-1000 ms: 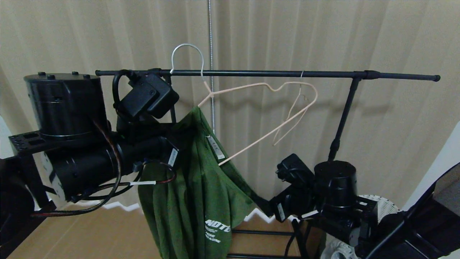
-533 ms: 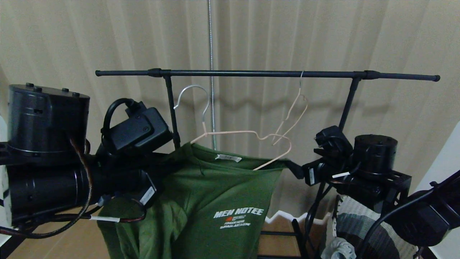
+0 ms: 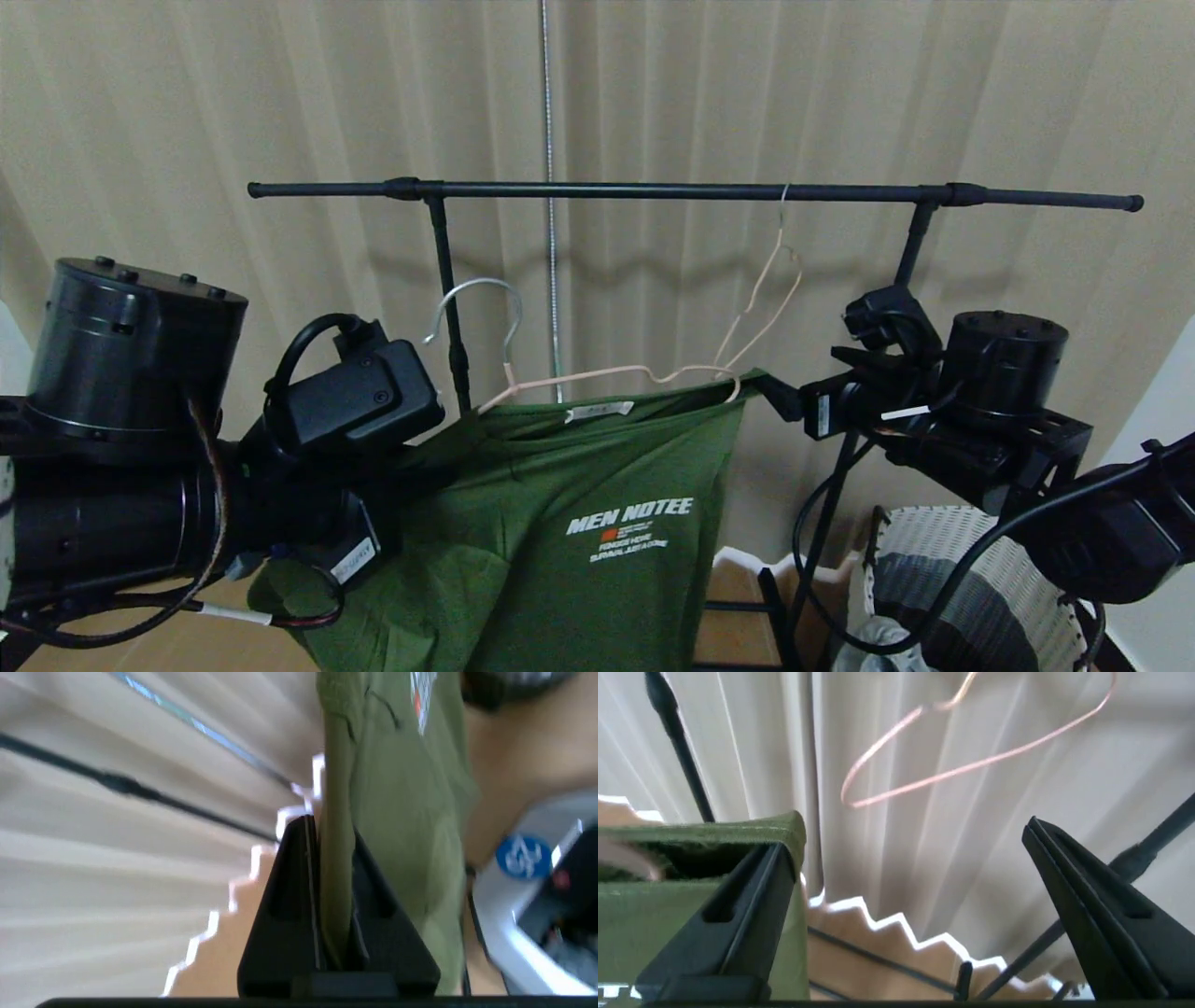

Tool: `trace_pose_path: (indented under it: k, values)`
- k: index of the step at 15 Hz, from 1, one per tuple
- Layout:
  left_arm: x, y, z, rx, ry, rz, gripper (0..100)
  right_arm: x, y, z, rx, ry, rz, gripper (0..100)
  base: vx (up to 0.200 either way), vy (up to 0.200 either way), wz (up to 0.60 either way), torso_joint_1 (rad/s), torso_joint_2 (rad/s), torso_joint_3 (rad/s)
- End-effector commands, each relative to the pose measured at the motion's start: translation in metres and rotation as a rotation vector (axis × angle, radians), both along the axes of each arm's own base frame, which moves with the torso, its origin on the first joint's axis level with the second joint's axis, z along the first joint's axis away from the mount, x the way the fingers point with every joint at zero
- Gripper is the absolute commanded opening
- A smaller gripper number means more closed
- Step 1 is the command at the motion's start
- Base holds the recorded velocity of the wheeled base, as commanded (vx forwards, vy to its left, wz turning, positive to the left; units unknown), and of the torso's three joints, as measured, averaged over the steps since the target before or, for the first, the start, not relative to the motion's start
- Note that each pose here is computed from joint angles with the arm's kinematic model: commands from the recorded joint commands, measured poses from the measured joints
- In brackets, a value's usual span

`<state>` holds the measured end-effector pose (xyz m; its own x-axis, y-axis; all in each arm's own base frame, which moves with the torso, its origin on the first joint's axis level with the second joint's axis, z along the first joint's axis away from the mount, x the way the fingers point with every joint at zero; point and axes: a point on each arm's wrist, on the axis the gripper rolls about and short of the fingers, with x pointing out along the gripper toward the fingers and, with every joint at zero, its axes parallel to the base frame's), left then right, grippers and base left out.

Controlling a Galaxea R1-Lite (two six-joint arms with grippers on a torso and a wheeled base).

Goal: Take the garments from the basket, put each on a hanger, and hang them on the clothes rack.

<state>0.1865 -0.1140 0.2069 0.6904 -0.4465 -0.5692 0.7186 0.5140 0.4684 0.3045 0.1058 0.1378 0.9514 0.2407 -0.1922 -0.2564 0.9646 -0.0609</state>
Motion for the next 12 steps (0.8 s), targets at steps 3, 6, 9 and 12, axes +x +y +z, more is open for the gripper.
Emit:
trace_pose_path:
  k: [3, 6, 9, 12]
  values:
    - [0.003, 0.011, -0.006, 0.05, 0.038, 0.037, 0, -0.008, 0.002, 0.016, 0.021, -0.046, 0.037, 100, 0.0, 0.0, 0.0, 0.0, 0.0, 0.0]
    - [0.006, 0.009, -0.009, 0.058, 0.048, 0.039, 0, -0.029, 0.031, 0.028, 0.046, -0.078, 0.182, 100, 0.0, 0.0, 0.0, 0.0, 0.0, 0.0]
    - [0.011, 0.008, -0.011, 0.084, 0.041, 0.088, 0, -0.06, 0.061, 0.034, 0.052, -0.087, 0.32, 100, 0.0, 0.0, 0.0, 0.0, 0.0, 0.0]
    - [0.015, 0.008, -0.006, 0.02, 0.01, 0.156, 0, -0.083, 0.063, 0.019, 0.001, -0.037, 0.377, 100, 0.0, 0.0, 0.0, 0.0, 0.0, 0.0]
